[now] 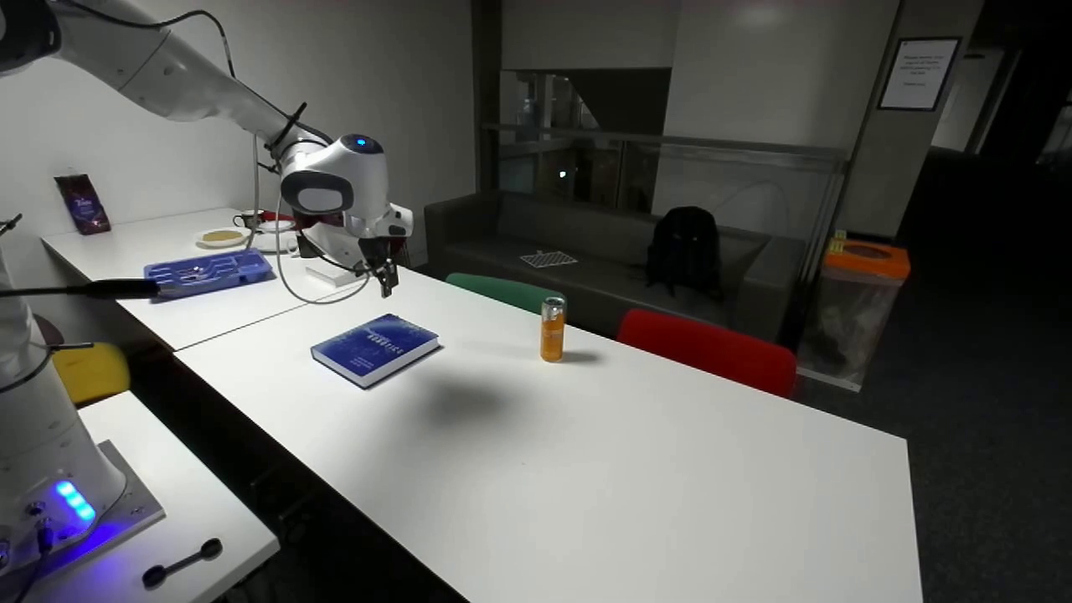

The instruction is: Open the blue book.

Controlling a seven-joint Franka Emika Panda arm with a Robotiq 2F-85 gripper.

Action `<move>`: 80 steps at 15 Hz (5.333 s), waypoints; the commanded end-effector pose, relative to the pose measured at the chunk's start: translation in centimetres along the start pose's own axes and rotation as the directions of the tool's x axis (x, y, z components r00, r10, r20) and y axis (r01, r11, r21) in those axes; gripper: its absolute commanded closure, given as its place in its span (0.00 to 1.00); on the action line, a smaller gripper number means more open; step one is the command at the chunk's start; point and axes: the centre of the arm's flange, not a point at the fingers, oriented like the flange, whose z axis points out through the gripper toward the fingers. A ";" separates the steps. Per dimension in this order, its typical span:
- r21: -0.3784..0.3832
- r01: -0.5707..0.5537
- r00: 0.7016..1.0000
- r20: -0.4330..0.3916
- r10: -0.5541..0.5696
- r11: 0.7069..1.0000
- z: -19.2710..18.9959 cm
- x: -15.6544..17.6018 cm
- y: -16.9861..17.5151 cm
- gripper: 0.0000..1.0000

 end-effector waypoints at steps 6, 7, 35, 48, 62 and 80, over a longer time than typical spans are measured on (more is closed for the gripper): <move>0.025 -0.155 0.988 0.030 0.154 0.988 2.4 3.0 7.0 0.00; 0.039 -0.167 0.985 0.039 0.165 0.985 2.8 3.2 7.6 0.00; 0.150 -0.123 0.950 0.305 0.073 0.981 13.9 4.4 9.9 0.00; 0.204 -0.134 0.945 0.320 0.063 0.970 16.1 5.0 9.9 0.00; 0.278 -0.188 0.916 0.395 0.066 0.942 15.9 5.1 9.4 0.00; 0.277 -0.252 0.916 0.378 0.136 0.927 13.8 7.0 6.2 0.00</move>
